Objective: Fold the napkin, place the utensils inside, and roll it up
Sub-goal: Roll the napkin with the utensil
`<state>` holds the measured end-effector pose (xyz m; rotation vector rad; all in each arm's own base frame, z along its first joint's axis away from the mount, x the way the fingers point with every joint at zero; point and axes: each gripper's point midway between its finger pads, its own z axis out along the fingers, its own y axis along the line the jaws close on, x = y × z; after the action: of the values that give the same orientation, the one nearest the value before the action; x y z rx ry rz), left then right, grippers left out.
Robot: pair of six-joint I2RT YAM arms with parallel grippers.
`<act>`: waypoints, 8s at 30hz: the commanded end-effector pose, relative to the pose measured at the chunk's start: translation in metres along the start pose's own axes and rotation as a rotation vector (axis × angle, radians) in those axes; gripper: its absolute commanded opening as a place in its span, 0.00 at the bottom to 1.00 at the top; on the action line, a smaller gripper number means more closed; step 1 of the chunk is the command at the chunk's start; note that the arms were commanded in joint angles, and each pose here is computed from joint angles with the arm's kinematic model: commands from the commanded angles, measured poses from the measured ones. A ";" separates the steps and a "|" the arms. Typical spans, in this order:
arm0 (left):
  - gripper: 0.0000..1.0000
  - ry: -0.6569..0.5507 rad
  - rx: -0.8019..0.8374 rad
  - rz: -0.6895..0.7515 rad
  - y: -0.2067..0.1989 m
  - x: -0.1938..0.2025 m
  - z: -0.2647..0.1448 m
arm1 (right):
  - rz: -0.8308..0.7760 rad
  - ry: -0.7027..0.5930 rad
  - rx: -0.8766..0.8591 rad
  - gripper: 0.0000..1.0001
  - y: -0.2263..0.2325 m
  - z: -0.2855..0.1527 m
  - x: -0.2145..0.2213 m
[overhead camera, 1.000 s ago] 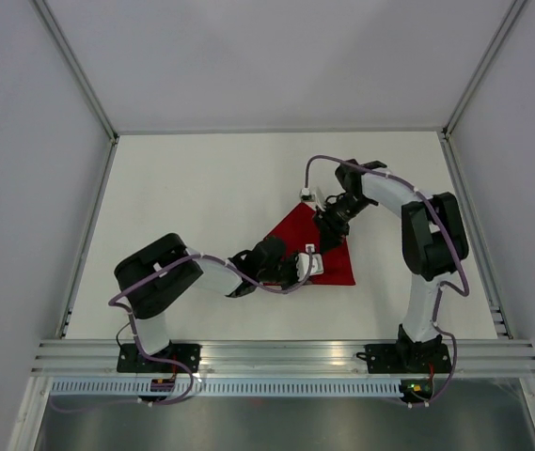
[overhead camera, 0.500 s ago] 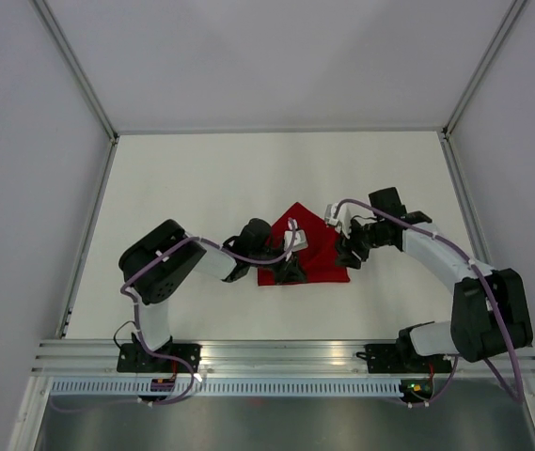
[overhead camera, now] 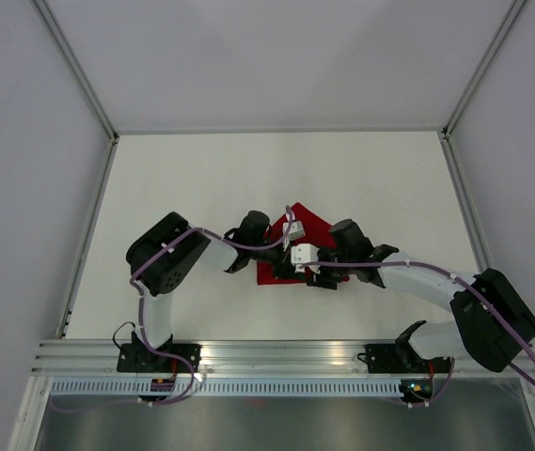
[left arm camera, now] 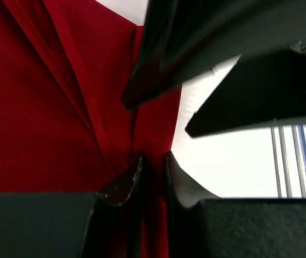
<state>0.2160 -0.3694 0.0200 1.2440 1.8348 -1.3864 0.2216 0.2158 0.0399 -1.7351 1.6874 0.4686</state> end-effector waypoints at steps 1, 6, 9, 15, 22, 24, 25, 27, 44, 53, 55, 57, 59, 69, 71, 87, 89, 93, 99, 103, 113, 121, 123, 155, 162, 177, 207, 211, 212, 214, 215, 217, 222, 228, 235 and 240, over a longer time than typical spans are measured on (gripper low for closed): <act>0.02 0.115 0.002 -0.170 -0.002 0.045 -0.002 | -0.067 -0.005 0.053 0.64 -0.006 0.010 -0.010; 0.02 0.111 0.002 -0.171 -0.001 0.041 -0.003 | -0.098 0.040 0.020 0.61 0.005 0.022 -0.005; 0.02 0.107 0.006 -0.171 -0.002 0.038 -0.003 | -0.102 0.070 0.013 0.57 0.008 0.026 0.003; 0.02 0.083 0.011 -0.150 -0.006 0.026 -0.004 | -0.084 0.111 -0.022 0.36 0.016 0.032 0.015; 0.20 0.003 -0.045 -0.078 -0.009 -0.004 -0.014 | -0.063 0.154 -0.088 0.13 0.029 0.030 0.024; 0.31 -0.016 -0.070 -0.062 -0.009 -0.012 -0.017 | -0.048 0.164 -0.117 0.09 0.034 0.029 0.025; 0.37 -0.027 -0.078 -0.049 -0.010 -0.018 -0.018 | -0.038 0.167 -0.141 0.07 0.037 0.029 0.025; 0.45 -0.046 -0.106 -0.036 -0.007 -0.025 -0.021 | -0.025 0.168 -0.155 0.06 0.039 0.029 0.026; 0.52 -0.359 -0.650 0.114 0.037 -0.065 -0.095 | 0.268 0.192 -0.497 0.02 0.037 0.020 0.032; 0.53 -0.473 -0.870 0.258 0.019 -0.069 -0.130 | 0.471 0.280 -0.654 0.02 0.028 0.034 0.044; 0.54 -0.444 -0.897 0.362 0.008 -0.070 -0.127 | 0.484 0.276 -0.657 0.02 0.023 0.036 0.043; 0.56 -0.395 -0.884 0.433 0.000 -0.069 -0.116 | 0.507 0.280 -0.665 0.02 0.021 0.038 0.048; 0.60 -0.293 -0.858 0.550 -0.010 -0.061 -0.097 | 0.517 0.289 -0.670 0.02 0.020 0.040 0.053; 0.75 -0.047 -0.745 0.856 -0.025 -0.042 -0.041 | 0.549 0.305 -0.690 0.02 0.019 0.042 0.064; 0.76 0.013 -0.705 0.882 -0.024 -0.032 -0.034 | 0.551 0.310 -0.697 0.02 0.020 0.042 0.066; 0.73 0.207 -0.398 0.743 -0.030 0.007 0.005 | 0.574 0.320 -0.693 0.02 0.012 0.040 0.076; 0.73 0.213 -0.399 0.724 -0.023 0.011 0.005 | 0.575 0.320 -0.692 0.02 0.012 0.040 0.076; 0.69 0.249 -0.382 0.677 -0.010 0.021 0.003 | 0.578 0.316 -0.684 0.01 0.009 0.040 0.077; 0.40 0.329 -0.301 0.611 -0.010 0.035 0.010 | 0.566 0.303 -0.657 0.01 0.002 0.041 0.077; 0.20 0.393 -0.261 0.545 -0.013 0.048 0.011 | 0.543 0.306 -0.561 0.06 -0.013 0.041 0.077; 0.02 0.252 -0.255 0.305 -0.025 0.037 0.011 | 0.484 0.150 -0.208 0.50 -0.081 0.020 0.044; 0.02 0.218 -0.187 0.145 -0.027 0.038 0.013 | 0.471 -0.005 0.013 0.53 -0.106 -0.036 0.022; 0.02 0.210 -0.159 0.086 -0.028 0.041 0.012 | 0.409 -0.056 0.119 0.55 -0.118 -0.056 0.010; 0.02 0.274 -0.106 -0.359 -0.003 0.056 0.020 | 0.034 -0.037 0.048 0.61 0.001 -0.027 0.015; 0.02 0.299 -0.131 -0.386 0.002 0.054 0.019 | 0.016 -0.024 0.003 0.62 0.013 -0.015 0.016; 0.05 0.291 -0.119 -0.395 0.000 0.045 0.021 | 0.037 0.025 -0.021 0.50 0.017 -0.001 0.030; 0.40 -0.054 -0.290 -0.208 -0.009 -0.057 -0.021 | 0.184 0.113 -0.306 0.06 0.045 0.011 0.044; 0.41 -0.135 -0.388 -0.168 -0.006 -0.072 -0.041 | 0.228 0.111 -0.362 0.06 0.039 0.013 0.045; 0.42 -0.155 -0.403 -0.158 -0.006 -0.076 -0.044 | 0.249 0.110 -0.390 0.06 0.042 0.011 0.046; 0.43 -0.201 -0.469 -0.150 -0.001 -0.078 -0.055 | 0.283 0.111 -0.420 0.06 0.039 0.011 0.048; 0.43 -0.223 -0.488 -0.145 -0.001 -0.080 -0.060 | 0.296 0.111 -0.429 0.06 0.038 0.011 0.049; 0.43 -0.256 -0.560 -0.151 0.005 -0.071 -0.072 | 0.325 0.108 -0.447 0.06 0.031 0.013 0.051; 0.46 -0.374 -0.592 -0.100 -0.004 -0.078 -0.090 | 0.380 0.130 -0.522 0.06 0.034 0.014 0.057; 0.48 -0.405 -0.673 0.110 -0.021 -0.069 -0.093 | 0.446 0.145 -0.584 0.06 0.031 0.017 0.060; 0.74 -0.311 -0.696 0.425 -0.035 -0.066 -0.069 | 0.501 0.158 -0.636 0.06 0.025 0.017 0.063; 0.75 -0.149 -0.703 0.640 -0.039 -0.059 -0.039 | 0.515 0.166 -0.646 0.06 0.023 0.019 0.065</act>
<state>0.2016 -0.3410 0.0852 1.0151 1.5807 -0.5940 0.2120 0.2060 0.0134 -1.6093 2.2276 1.3713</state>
